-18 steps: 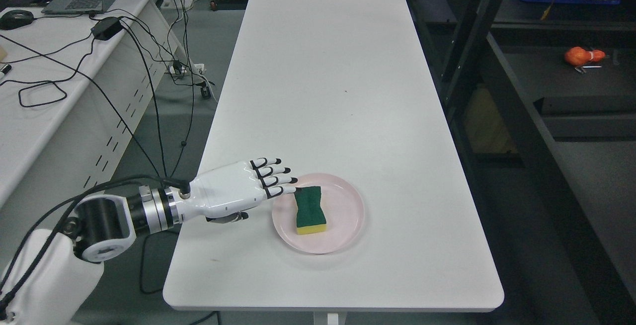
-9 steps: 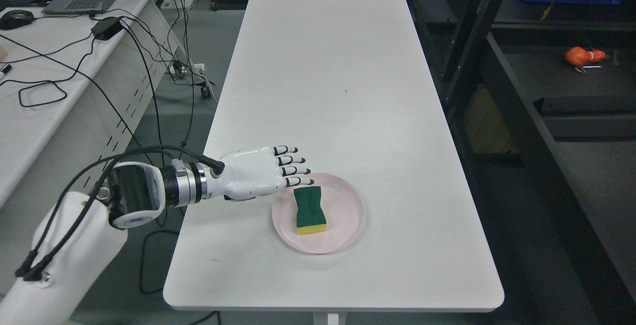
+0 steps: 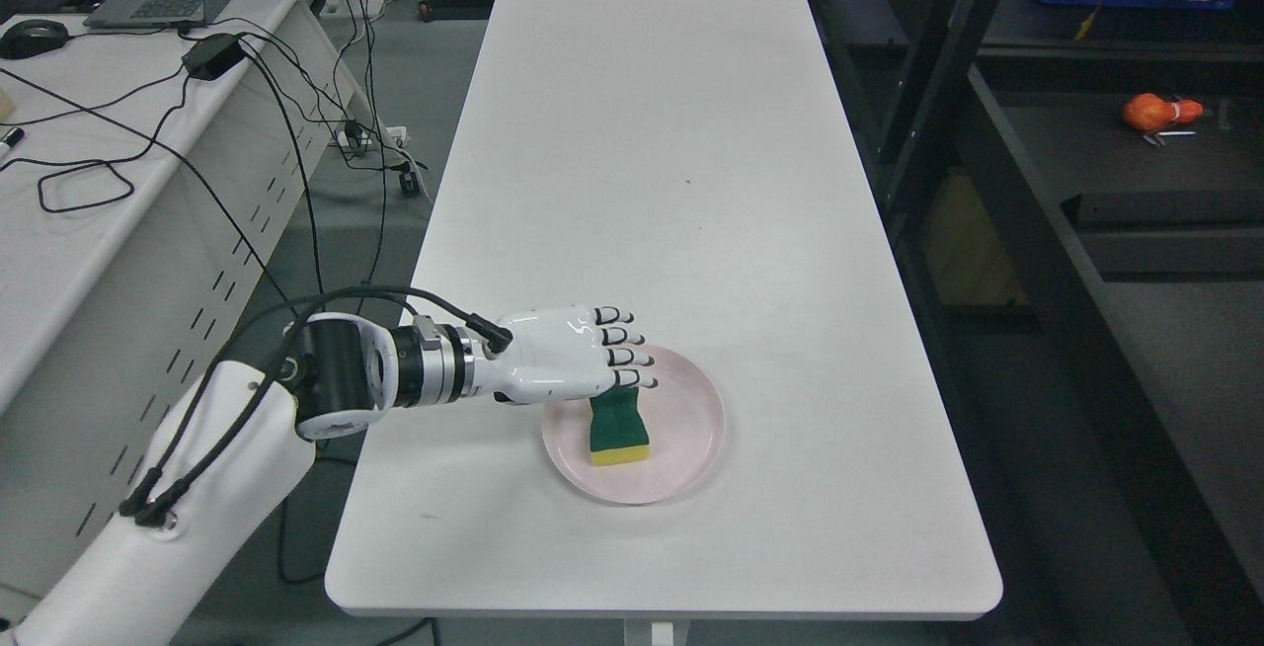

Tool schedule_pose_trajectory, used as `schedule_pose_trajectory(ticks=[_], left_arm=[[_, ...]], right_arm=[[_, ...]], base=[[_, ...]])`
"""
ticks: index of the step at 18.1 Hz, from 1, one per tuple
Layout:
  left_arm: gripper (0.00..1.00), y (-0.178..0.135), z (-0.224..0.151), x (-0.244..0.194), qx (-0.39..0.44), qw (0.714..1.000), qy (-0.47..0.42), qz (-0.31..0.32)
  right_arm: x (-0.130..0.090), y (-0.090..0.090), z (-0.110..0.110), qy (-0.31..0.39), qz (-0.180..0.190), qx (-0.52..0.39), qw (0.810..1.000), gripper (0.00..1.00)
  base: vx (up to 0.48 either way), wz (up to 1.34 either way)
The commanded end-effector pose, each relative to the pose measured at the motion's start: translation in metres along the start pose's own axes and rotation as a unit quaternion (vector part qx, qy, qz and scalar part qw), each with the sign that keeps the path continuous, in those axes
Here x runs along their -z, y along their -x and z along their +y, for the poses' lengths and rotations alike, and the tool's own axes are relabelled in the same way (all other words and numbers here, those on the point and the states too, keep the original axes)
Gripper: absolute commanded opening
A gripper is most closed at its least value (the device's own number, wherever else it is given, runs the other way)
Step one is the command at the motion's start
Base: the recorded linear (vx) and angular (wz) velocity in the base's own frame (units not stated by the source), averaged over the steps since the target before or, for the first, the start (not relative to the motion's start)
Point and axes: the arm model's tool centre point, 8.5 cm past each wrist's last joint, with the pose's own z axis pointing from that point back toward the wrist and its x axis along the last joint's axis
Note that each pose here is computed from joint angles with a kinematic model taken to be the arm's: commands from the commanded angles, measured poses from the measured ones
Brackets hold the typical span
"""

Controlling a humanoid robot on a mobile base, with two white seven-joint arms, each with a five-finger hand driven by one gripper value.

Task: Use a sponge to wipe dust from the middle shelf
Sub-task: 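Reach the open left hand over the green-and-yellow sponge on the plate, then close the left hand around the sponge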

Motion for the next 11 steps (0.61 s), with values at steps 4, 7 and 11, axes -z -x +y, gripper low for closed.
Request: schedule_pose_trajectory(ticks=[4,7,11], left_arm=[[0.8,-0.029,-0.012,0.042,-0.021,0.998,0.019,-0.054],[0.75,-0.032,-0.009,0.053,-0.029,0.998,0.015,-0.06],[0.7,-0.039,-0.013,0.063,-0.036,0.996,0.024,-0.072]], right_arm=[[0.001,-0.002,-0.01,0.007,0.025,-0.002,1.0,1.0],[0.001,-0.002,-0.01,0.007,0.026,-0.002,1.0,1.0],[0.001,-0.002,-0.01,0.007,0.025,-0.002,1.0,1.0]], base=[[0.0,0.0],[0.0,0.0],[0.0,0.0]])
